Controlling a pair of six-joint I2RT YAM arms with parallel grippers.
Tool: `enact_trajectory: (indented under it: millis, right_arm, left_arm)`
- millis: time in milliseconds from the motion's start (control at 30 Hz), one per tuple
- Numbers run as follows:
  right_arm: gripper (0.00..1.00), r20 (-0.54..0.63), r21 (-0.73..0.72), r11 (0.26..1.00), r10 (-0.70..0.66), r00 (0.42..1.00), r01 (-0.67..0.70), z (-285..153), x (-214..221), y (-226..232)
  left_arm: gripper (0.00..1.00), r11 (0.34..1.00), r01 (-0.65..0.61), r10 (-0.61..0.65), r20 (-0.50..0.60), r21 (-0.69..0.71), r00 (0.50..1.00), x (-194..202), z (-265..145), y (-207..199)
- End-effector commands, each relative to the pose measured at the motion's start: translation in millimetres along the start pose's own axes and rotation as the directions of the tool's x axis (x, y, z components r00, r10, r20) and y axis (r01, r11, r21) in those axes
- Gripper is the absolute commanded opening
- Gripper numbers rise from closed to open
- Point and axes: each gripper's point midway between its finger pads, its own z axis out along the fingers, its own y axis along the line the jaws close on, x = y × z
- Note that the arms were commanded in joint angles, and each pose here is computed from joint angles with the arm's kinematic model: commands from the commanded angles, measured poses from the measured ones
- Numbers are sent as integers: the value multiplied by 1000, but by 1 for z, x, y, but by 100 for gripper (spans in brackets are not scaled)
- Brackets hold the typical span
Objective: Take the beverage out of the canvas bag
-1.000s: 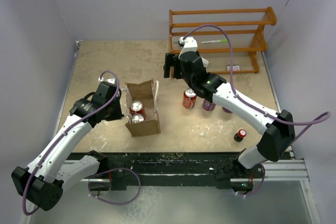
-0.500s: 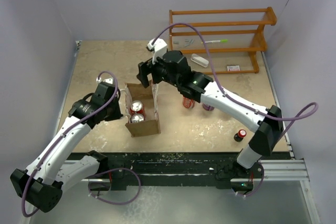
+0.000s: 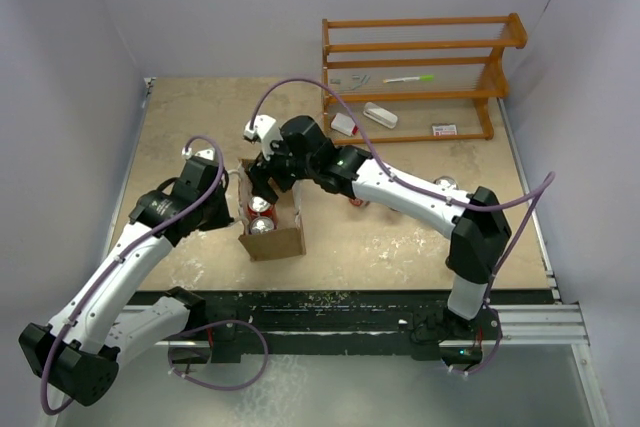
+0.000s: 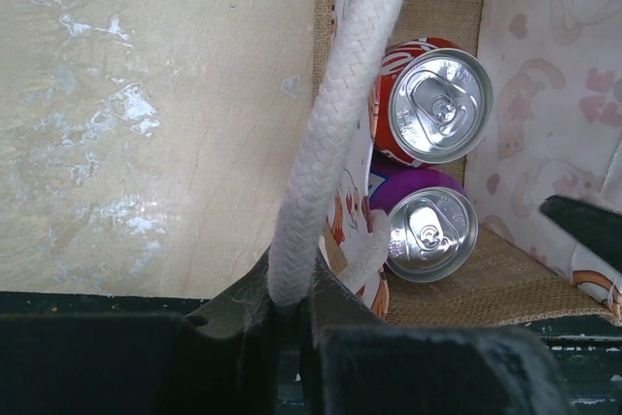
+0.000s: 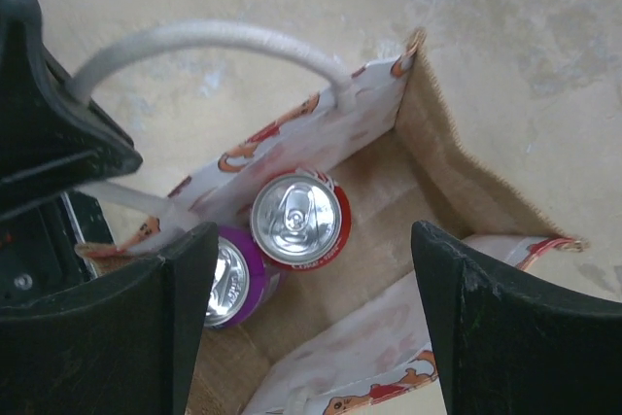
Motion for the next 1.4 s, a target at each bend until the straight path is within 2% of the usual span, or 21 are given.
enact_trajectory:
  millis: [0,200,467,633,833,1167,1367]
  right_arm:
    - [83,-106,-4,994,-105,989,105,4,29,6]
    - [88,-200,32,995,-85,976,94,23,56,12]
    - [88,-231,137,990,6,973,26,41,72,6]
    - [87,-206,170,985,48,977,-12,45,67,3]
    - [87,-173,134,988,103,979,-80,30,47,15]
    - [85,-26,158,975,165,986,-159,7,24,13]
    - [78,-89,193,970,170,981,-151,27,31,6]
  left_arm:
    - [0,1000,6,-6,1,-1,1000,-3,-4,-2]
    - [0,1000,4,-4,4,11,1000,-2,-5,-4]
    - [0,1000,0,0,-13,-6,1000,-1,0,-3]
    - [0,1000,3,-3,-11,-13,1000,-1,1,-2]
    - [0,1000,19,-18,16,-22,1000,-5,-3,1]
    - [0,999,26,-26,31,-21,999,-6,-5,2]
    - [0,999,27,-26,33,-21,999,-6,-5,2]
